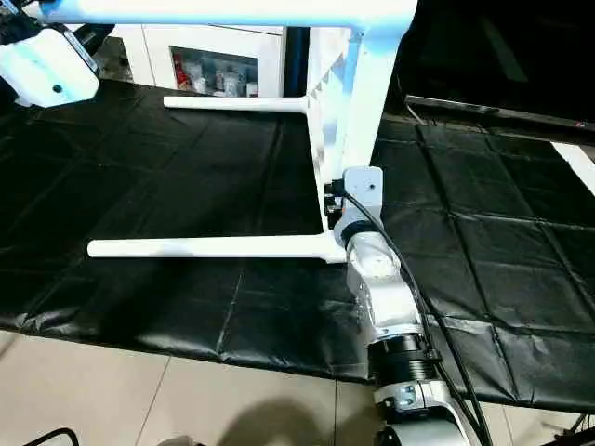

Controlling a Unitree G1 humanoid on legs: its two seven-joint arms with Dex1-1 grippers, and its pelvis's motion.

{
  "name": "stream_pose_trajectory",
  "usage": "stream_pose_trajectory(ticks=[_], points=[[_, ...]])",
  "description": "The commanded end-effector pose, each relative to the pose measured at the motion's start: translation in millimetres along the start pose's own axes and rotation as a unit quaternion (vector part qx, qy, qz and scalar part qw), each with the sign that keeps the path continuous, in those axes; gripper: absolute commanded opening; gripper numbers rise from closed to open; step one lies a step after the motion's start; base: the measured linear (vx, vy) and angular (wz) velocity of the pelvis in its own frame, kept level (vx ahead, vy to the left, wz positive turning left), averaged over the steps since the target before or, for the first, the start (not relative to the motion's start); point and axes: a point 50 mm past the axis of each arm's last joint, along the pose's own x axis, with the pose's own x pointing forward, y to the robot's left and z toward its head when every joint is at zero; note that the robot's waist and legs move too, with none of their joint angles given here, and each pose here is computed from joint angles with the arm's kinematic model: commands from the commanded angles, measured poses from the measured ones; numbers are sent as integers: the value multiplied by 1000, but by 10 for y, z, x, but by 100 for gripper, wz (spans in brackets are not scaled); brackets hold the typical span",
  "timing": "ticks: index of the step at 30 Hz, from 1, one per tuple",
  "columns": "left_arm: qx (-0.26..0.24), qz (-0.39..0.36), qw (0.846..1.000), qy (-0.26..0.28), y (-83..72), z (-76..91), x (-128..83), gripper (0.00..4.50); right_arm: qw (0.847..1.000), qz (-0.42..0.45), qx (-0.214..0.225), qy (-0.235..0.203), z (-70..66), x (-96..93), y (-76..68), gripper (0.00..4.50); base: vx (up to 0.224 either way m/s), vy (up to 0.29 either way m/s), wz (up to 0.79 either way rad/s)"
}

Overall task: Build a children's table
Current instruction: Flip table

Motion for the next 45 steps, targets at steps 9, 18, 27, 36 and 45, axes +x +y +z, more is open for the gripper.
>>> stream_pose_trajectory(ticks=[9, 18, 27, 36, 45], points=[[-129, 79, 982, 109, 99, -396, -81, 175, 985, -22, -87, -145, 790, 51, -375, 189, 0, 0, 0], [-253, 139, 943, 165, -8, -712, -327, 174, 962, -23, -132, -237, 1710, 6, -935, 189, 0, 0, 0], [-335, 109, 919, 179, -401, -681, -420, 165, 971, 149, -91, -165, 1901, -52, -858, 189, 0, 0, 0], [-329, 82, 924, 177, -437, -663, -358, 165, 964, 189, -111, -148, 1814, -53, -754, 267, 0, 0, 0], [-342, 47, 919, 191, -630, -654, -344, 165, 961, 196, -129, -145, 1727, -79, -688, 360, 0, 0, 0]])
